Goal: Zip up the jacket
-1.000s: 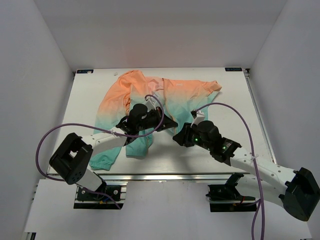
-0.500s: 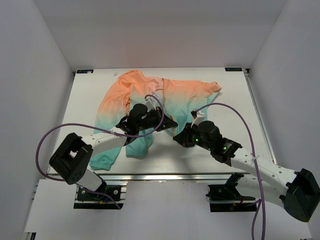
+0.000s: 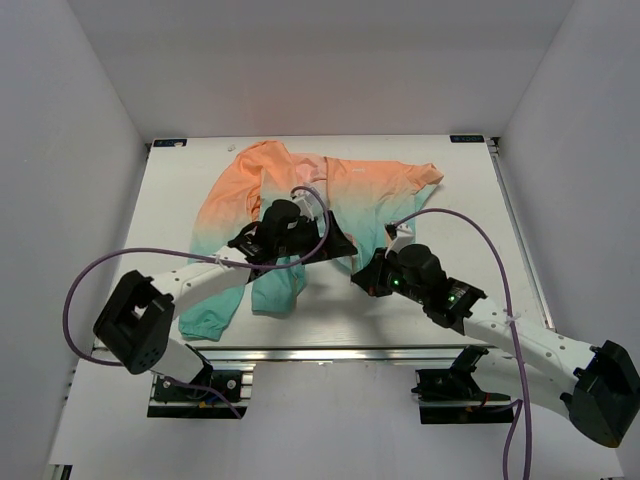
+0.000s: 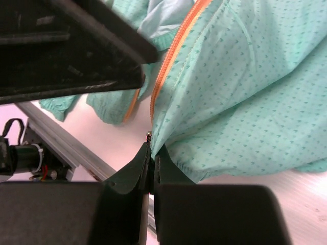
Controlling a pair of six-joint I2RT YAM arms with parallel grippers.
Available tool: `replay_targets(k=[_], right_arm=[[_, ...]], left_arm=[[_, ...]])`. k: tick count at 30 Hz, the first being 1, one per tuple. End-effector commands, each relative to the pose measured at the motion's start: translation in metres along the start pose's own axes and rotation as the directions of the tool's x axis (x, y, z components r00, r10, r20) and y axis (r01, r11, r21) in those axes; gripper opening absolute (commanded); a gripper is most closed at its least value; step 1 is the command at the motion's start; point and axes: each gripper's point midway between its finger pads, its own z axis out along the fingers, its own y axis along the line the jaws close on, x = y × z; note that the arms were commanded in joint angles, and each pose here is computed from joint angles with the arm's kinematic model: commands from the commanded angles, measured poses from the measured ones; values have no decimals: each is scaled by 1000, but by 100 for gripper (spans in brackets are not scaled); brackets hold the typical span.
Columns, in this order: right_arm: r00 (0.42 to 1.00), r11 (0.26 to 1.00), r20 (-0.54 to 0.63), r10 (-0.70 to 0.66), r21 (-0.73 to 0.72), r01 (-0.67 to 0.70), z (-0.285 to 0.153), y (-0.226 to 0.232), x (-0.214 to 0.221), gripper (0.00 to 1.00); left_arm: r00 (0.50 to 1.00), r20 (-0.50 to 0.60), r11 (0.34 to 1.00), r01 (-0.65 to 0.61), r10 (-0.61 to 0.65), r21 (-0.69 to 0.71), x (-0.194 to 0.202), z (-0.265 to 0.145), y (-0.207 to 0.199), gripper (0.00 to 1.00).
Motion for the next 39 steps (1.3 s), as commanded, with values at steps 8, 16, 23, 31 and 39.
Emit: replay_targets(k=[8, 16, 23, 31, 39], right_arm=[[1000, 997, 7, -8, 71, 7, -2, -20, -5, 0], [1000, 995, -25, -8, 97, 11, -3, -28, 3, 0], [999, 994, -35, 3, 109, 1, -3, -34, 8, 0], [999, 991, -41, 10, 131, -4, -2, -41, 11, 0], [999, 989, -44, 17, 147, -10, -2, -46, 12, 0]], left_arm=[[989, -147, 827, -96, 17, -553, 43, -97, 91, 98], [965, -262, 767, -143, -34, -625, 74, -105, 124, 84], [951, -308, 709, -201, -24, -676, 79, -98, 148, 70], [939, -343, 686, -227, -36, -691, 91, -92, 162, 66], [934, -354, 597, -256, -50, -761, 98, -93, 180, 59]])
